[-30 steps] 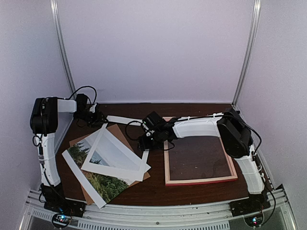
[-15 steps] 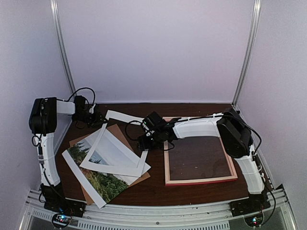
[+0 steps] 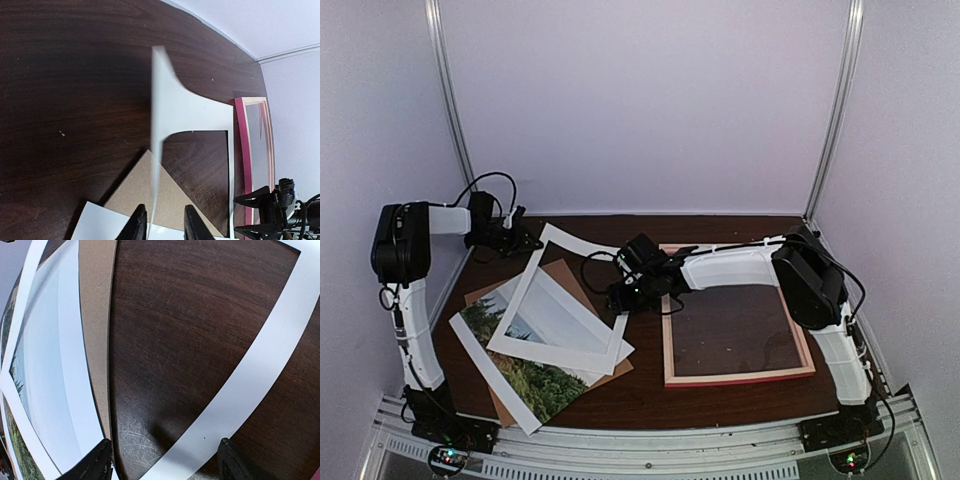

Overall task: Put the photo into the frame
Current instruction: Pick up the mat board from the photo, then place the mat board on the glass panel.

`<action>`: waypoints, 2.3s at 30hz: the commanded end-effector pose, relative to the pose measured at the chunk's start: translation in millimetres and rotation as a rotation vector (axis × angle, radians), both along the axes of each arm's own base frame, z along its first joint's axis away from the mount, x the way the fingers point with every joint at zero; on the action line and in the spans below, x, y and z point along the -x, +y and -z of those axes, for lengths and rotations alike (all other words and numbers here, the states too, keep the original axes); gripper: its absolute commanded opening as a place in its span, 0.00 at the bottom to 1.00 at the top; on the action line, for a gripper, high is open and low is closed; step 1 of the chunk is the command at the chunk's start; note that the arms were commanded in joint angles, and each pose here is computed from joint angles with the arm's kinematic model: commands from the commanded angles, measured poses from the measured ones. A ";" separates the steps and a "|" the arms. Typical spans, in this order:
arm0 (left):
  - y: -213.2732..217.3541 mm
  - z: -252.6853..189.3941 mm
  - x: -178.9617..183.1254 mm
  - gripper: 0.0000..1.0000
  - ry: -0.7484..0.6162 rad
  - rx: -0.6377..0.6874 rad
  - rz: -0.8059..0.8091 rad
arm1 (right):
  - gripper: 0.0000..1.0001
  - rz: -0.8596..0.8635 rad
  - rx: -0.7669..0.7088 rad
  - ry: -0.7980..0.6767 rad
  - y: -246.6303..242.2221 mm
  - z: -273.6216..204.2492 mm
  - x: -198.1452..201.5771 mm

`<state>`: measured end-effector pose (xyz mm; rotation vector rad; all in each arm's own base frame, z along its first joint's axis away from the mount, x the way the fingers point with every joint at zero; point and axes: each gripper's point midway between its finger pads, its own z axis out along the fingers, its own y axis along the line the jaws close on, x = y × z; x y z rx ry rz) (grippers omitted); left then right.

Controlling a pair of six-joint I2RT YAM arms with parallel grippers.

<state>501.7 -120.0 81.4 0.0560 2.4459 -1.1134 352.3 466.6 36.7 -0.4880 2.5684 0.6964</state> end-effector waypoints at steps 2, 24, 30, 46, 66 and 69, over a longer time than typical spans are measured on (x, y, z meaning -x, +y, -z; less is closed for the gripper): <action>-5.1 -22.5 3.5 0.27 -0.066 0.012 0.052 | 0.72 0.001 0.116 0.125 -27.7 52.6 21.9; -7.3 -49.5 12.6 0.00 -0.072 0.054 0.013 | 0.75 -0.011 0.075 0.103 -25.7 28.2 17.1; -8.1 -90.4 25.3 0.00 -0.140 0.075 -0.021 | 0.78 -0.018 0.049 0.017 -34.2 -25.8 9.0; -60.3 -230.1 88.6 0.00 -0.353 0.123 0.003 | 0.86 0.327 0.308 -0.108 -255.5 -76.9 -15.0; -102.9 -352.4 162.7 0.00 -0.569 0.285 0.070 | 0.73 0.611 0.349 0.133 -431.1 -12.2 22.2; -109.3 -361.8 169.0 0.00 -0.586 0.303 0.088 | 0.66 0.597 0.330 0.156 -427.4 -3.3 25.5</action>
